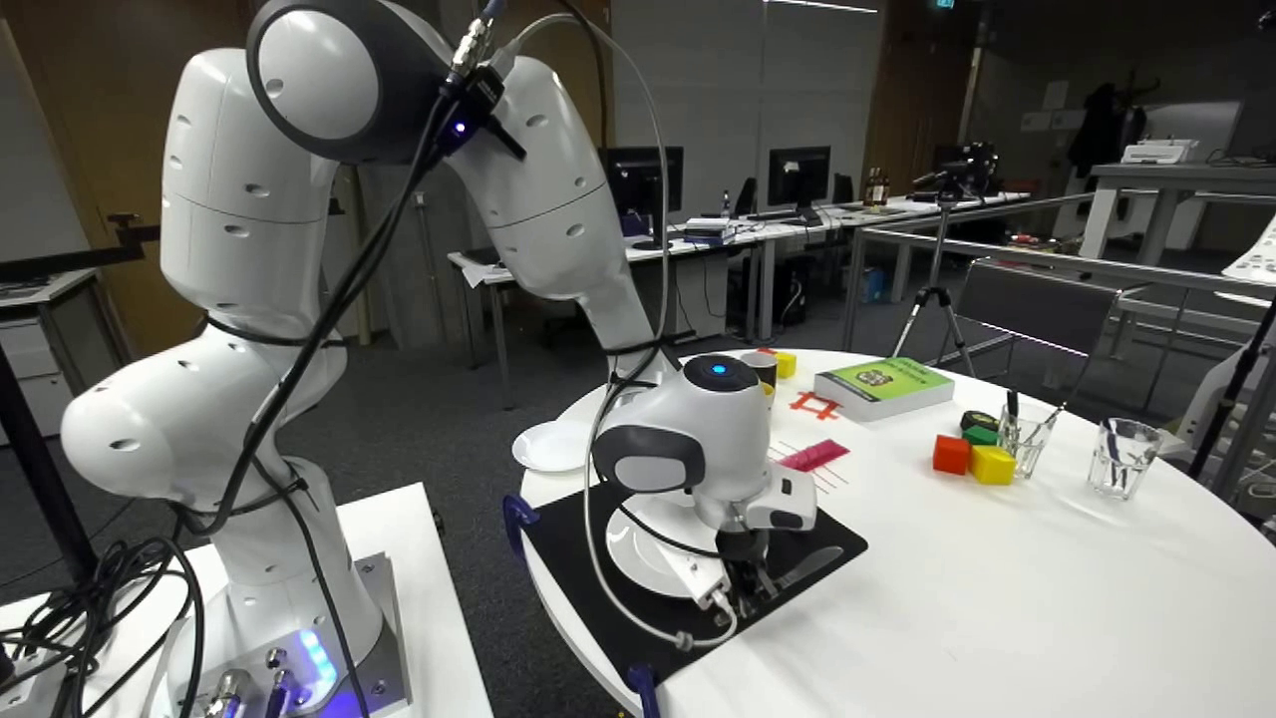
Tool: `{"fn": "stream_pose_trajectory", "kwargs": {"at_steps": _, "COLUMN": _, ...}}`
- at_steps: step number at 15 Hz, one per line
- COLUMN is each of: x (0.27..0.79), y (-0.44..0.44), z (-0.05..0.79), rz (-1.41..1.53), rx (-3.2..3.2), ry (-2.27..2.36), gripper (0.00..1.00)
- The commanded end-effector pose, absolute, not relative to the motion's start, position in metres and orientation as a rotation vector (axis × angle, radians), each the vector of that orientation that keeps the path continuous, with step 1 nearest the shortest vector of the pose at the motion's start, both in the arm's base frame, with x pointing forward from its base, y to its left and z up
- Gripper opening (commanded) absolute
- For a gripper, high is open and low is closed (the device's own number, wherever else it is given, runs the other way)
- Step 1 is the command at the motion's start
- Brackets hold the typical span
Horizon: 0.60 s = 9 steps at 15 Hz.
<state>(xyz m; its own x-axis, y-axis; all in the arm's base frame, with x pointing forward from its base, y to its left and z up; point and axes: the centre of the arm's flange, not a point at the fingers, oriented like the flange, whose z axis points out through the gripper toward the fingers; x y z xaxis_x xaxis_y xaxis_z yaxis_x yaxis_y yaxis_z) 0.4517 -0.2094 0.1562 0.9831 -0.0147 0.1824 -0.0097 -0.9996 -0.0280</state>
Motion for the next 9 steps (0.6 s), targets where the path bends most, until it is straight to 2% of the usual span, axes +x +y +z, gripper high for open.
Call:
{"fn": "stream_pose_trajectory", "kwargs": {"at_steps": 1, "x": 0.464, "y": -0.212, "z": 0.155, "rz": -0.258, "rx": -3.102, "ry": 0.037, "gripper": 0.04}}
{"fn": "stream_pose_trajectory", "kwargs": {"at_steps": 9, "x": 0.472, "y": -0.205, "z": 0.142, "rz": -0.196, "rx": -3.119, "ry": -0.031, "gripper": 0.04}}
